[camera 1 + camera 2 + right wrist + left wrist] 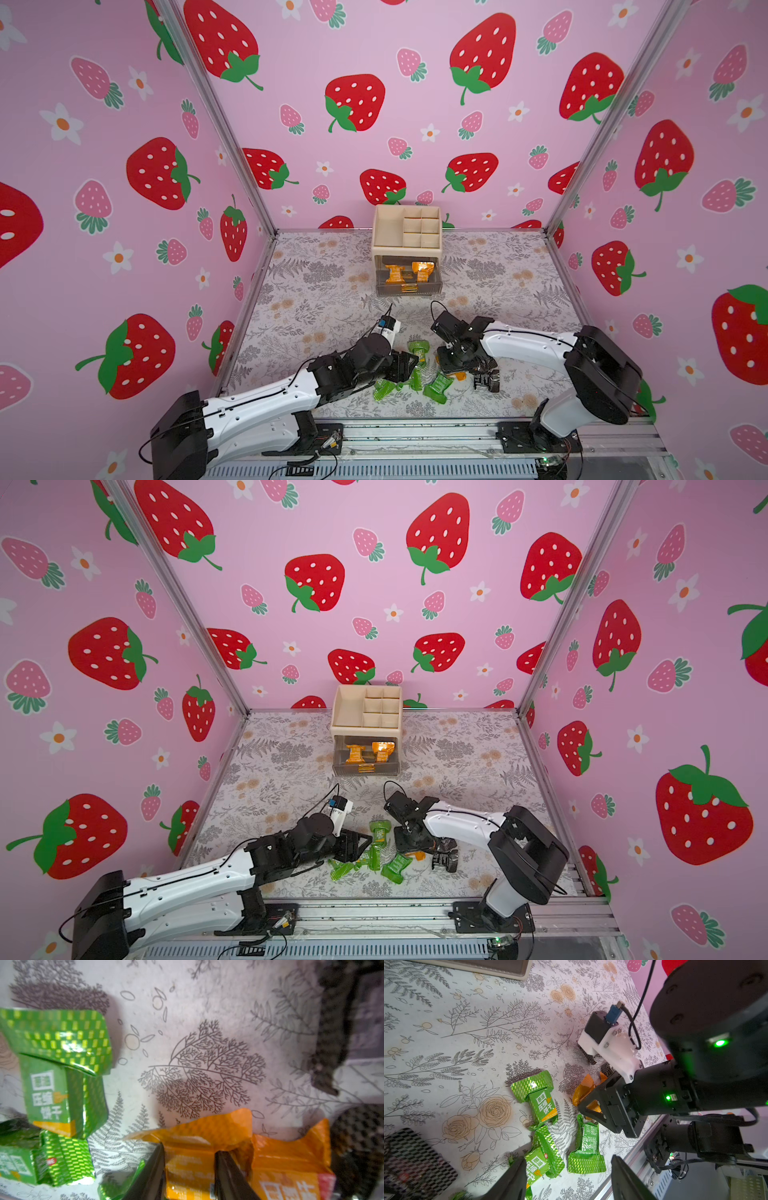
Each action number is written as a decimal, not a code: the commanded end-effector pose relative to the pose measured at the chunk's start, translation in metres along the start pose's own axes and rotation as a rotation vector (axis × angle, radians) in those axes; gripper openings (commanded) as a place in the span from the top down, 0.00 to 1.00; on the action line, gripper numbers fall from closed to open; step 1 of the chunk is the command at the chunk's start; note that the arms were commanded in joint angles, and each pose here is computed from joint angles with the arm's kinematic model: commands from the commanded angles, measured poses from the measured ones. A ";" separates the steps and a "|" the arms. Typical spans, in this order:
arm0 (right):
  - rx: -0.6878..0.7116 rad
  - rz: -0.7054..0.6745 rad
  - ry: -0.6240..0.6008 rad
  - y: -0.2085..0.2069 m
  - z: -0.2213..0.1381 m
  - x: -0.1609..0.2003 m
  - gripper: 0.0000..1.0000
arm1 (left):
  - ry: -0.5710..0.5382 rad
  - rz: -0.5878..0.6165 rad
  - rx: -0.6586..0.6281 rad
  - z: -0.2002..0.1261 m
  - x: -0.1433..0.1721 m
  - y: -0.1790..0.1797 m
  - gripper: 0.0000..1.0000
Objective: Place the cookies into the drawer by color
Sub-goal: Pick up the cookie at the center of the board, then place the cookie in the drawer.
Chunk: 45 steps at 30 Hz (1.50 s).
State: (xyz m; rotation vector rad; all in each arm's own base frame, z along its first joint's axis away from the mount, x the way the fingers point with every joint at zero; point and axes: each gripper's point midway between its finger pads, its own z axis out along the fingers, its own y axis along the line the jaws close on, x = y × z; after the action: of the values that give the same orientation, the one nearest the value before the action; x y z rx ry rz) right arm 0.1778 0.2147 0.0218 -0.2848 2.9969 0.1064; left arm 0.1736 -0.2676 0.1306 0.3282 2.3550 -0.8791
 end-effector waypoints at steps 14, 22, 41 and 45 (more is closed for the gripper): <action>-0.047 0.068 -0.318 -0.023 -0.157 -0.058 0.61 | -0.164 -0.034 0.022 -0.058 -0.072 0.003 0.33; -0.082 0.061 -0.466 0.000 -0.240 -0.118 0.62 | -0.284 -0.069 0.041 -0.095 -0.128 0.008 0.32; -0.189 -0.007 -0.342 0.098 -0.201 -0.220 0.63 | -0.331 -0.111 -0.122 -0.082 -0.161 0.053 0.32; -0.179 0.005 -0.318 0.099 -0.189 -0.219 0.63 | -0.332 -0.109 -0.131 -0.077 -0.162 0.057 0.32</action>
State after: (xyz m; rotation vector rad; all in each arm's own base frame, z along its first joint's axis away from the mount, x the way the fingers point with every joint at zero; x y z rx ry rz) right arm 0.3536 0.3369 0.2374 -0.2525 2.6652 0.3569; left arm 0.2818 -0.1757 0.2237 -0.0237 2.1959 -0.7531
